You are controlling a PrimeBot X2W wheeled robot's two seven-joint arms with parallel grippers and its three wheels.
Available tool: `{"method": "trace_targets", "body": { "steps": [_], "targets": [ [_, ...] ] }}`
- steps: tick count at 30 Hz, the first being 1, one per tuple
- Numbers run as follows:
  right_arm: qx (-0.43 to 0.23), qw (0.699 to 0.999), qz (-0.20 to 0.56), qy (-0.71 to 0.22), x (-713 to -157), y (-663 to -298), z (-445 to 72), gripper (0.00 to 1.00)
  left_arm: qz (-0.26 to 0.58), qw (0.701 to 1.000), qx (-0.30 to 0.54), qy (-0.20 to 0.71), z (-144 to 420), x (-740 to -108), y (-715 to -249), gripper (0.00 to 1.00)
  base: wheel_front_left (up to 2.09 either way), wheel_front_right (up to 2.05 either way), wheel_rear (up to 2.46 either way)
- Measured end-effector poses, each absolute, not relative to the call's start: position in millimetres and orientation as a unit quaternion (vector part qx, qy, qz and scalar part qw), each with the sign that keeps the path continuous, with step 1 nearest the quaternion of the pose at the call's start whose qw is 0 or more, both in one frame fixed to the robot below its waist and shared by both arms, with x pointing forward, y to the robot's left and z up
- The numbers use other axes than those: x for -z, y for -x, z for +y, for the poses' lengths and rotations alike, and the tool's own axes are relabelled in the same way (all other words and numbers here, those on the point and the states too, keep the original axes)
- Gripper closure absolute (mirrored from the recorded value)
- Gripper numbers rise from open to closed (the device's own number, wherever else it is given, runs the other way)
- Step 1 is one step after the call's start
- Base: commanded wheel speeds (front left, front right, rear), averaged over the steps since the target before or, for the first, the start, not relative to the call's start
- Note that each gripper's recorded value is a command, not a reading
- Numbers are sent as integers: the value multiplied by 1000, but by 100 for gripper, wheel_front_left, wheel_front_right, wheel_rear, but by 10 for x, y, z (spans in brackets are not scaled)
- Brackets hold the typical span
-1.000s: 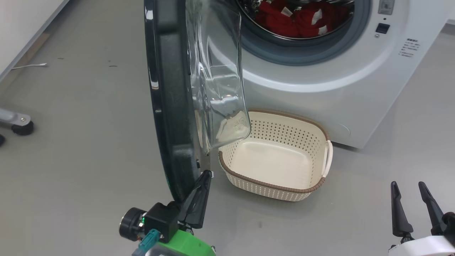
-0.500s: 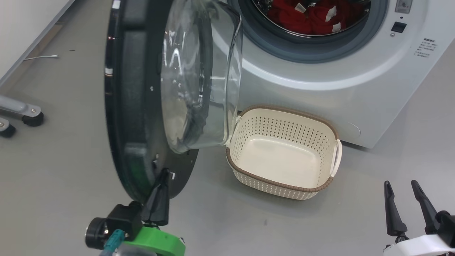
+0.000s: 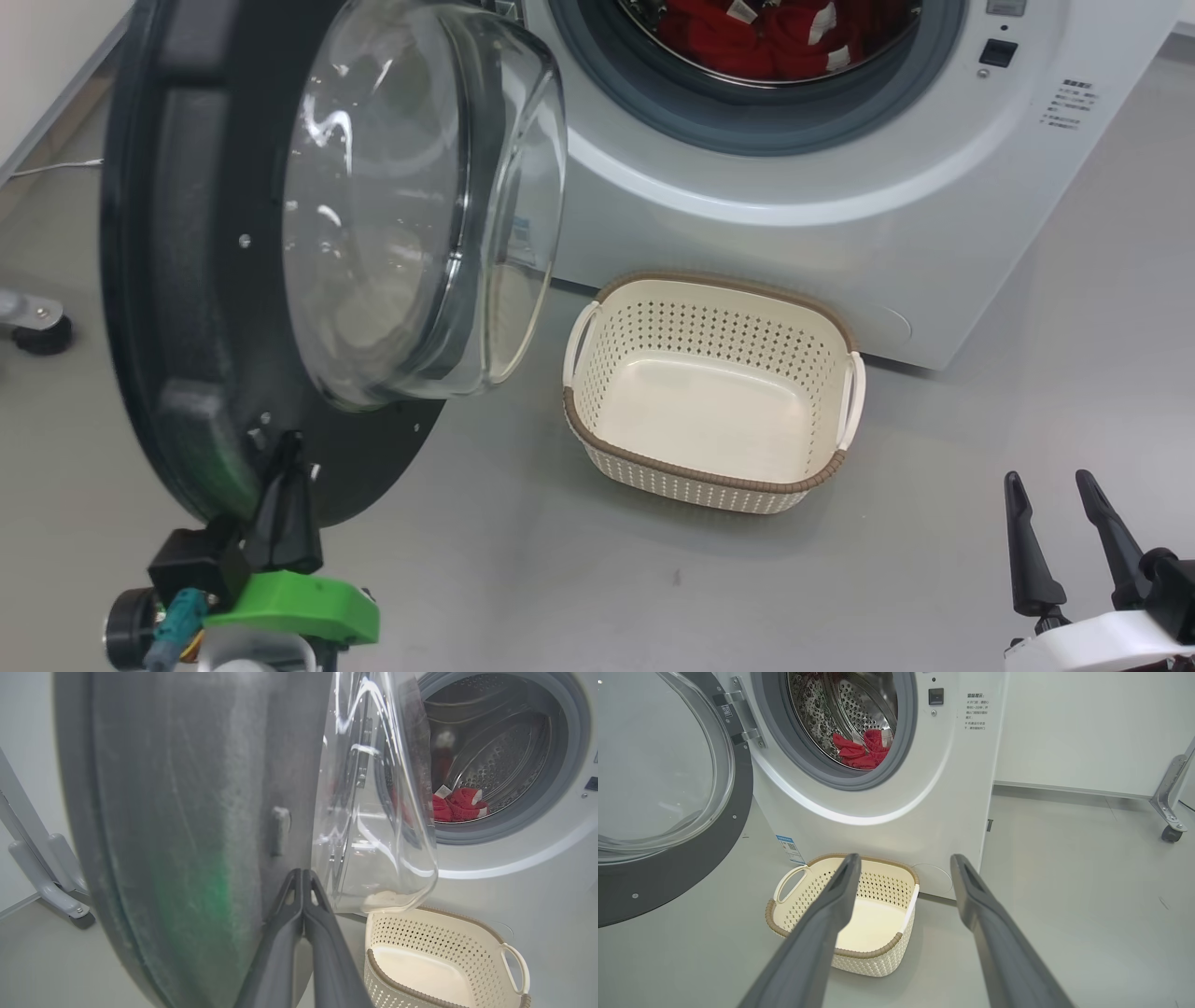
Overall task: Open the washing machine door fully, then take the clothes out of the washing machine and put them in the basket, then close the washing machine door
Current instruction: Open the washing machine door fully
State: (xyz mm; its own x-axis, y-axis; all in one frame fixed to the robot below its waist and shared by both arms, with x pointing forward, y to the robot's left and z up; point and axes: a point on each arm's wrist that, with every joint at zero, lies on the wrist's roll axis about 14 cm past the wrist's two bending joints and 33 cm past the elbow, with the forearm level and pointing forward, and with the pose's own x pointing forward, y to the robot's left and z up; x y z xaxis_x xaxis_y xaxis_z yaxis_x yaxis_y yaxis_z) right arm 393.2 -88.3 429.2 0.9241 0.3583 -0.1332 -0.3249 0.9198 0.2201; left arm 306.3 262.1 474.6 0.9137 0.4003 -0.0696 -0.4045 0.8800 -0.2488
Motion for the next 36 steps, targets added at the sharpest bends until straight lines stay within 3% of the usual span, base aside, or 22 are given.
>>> {"method": "trace_targets", "body": {
  "steps": [36],
  "targets": [
    [-131,983,86,-95,-4250,-3966,-1194,0,0,922,-368,116,3726,-4697,-3136,100,0,0,0]
  ]
}}
